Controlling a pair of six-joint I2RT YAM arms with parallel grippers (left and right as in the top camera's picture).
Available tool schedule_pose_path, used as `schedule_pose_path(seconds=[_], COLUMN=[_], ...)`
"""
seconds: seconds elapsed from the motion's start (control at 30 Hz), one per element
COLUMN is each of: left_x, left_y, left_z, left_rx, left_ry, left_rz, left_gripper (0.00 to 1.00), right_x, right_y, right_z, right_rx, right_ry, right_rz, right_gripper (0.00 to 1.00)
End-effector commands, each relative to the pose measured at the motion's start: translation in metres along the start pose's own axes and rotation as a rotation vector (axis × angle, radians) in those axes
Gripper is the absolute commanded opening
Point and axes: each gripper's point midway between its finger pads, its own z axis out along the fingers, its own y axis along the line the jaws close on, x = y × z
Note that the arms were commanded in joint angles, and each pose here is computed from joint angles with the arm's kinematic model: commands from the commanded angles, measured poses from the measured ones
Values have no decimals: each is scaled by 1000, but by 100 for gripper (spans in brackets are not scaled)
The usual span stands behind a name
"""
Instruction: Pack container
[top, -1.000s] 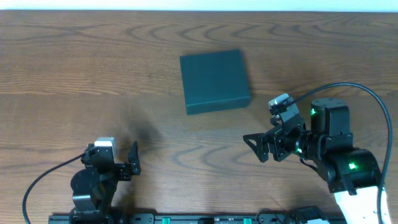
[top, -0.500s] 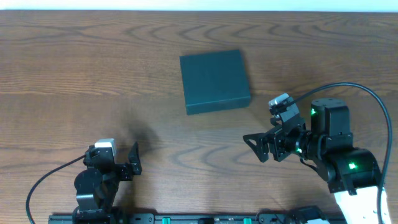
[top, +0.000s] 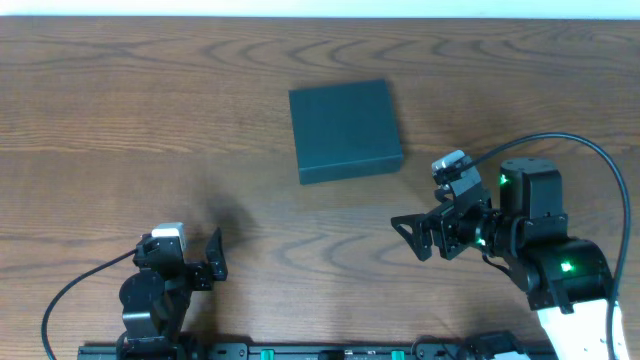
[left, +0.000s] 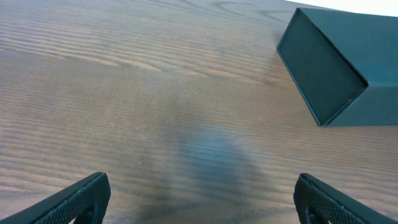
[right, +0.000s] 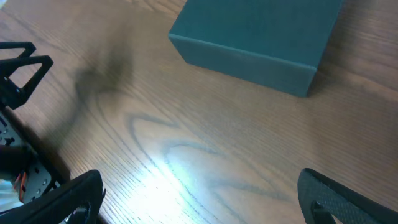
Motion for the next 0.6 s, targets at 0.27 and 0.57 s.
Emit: schedule_pose_path(seconds=[0.27, 0.57], left_x=[3, 3], left_y=[3, 3], left_z=[2, 2], left_rx=[-13, -13], left_ry=[-1, 0], left_rz=[-18, -18], left_gripper=[95, 95], right_x=[-4, 35], right_y=[6, -26], right_z=[-8, -26], right_rx=[-8, 280], right_ry=[-32, -254], right_rz=[-27, -170], right_gripper=[99, 99])
